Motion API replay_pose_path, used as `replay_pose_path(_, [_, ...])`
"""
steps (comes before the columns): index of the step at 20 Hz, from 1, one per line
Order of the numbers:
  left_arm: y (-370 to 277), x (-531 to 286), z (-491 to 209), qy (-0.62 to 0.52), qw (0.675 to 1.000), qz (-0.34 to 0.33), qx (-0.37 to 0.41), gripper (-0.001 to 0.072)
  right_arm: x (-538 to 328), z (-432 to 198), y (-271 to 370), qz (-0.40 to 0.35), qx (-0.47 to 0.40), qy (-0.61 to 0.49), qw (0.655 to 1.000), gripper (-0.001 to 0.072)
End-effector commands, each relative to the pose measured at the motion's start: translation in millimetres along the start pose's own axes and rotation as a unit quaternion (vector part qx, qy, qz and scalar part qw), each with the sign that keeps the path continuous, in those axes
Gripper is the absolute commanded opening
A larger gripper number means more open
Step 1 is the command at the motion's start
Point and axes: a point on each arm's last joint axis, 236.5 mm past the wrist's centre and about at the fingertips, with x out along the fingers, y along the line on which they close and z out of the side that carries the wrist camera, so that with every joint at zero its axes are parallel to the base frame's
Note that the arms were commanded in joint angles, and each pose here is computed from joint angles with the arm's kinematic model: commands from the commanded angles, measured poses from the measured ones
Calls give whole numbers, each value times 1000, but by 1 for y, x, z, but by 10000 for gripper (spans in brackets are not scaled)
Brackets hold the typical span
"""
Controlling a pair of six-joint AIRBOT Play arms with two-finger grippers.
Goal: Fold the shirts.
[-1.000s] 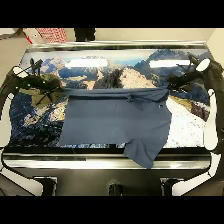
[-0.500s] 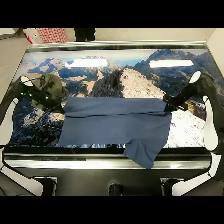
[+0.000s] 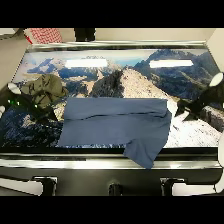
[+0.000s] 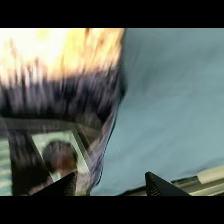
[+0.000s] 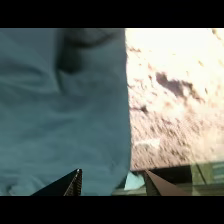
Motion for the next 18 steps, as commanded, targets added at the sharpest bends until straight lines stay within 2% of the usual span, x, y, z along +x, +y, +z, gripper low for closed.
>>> replay_pose_path(1, [14, 48, -47, -2, 1000, -9, -13, 489, 18, -38, -17, 4, 14, 8, 1000, 467])
replay_pose_path(4, [6, 76, -62, 1, 999, -44, -12, 488, 23, -51, -15, 10, 15, 17, 1000, 466])
replay_pose_path(5, [4, 80, -63, 0, 999, -51, -11, 439, 22, -55, -15, 10, 11, 23, 1000, 466])
replay_pose_path(10, [3, 92, -72, 12, 998, -61, -27, 427, 32, -73, -18, 7, 5, 29, 1000, 471])
replay_pose_path(12, [2, 92, -68, 4, 997, -63, -36, 215, 55, -100, -18, 18, 12, 47, 999, 491])
replay_pose_path(14, [-5, 90, -62, -9, 996, -78, -41, 35, 81, -132, 0, 69, 4, 76, 995, 501])
replay_pose_path(16, [-7, 90, -60, -11, 996, -83, -43, 37, 102, -149, 11, 104, -4, 80, 991, 501])
replay_pose_path(18, [-8, 90, -62, -9, 996, -84, -42, 37, 121, -154, 9, 107, 12, 76, 991, 497])
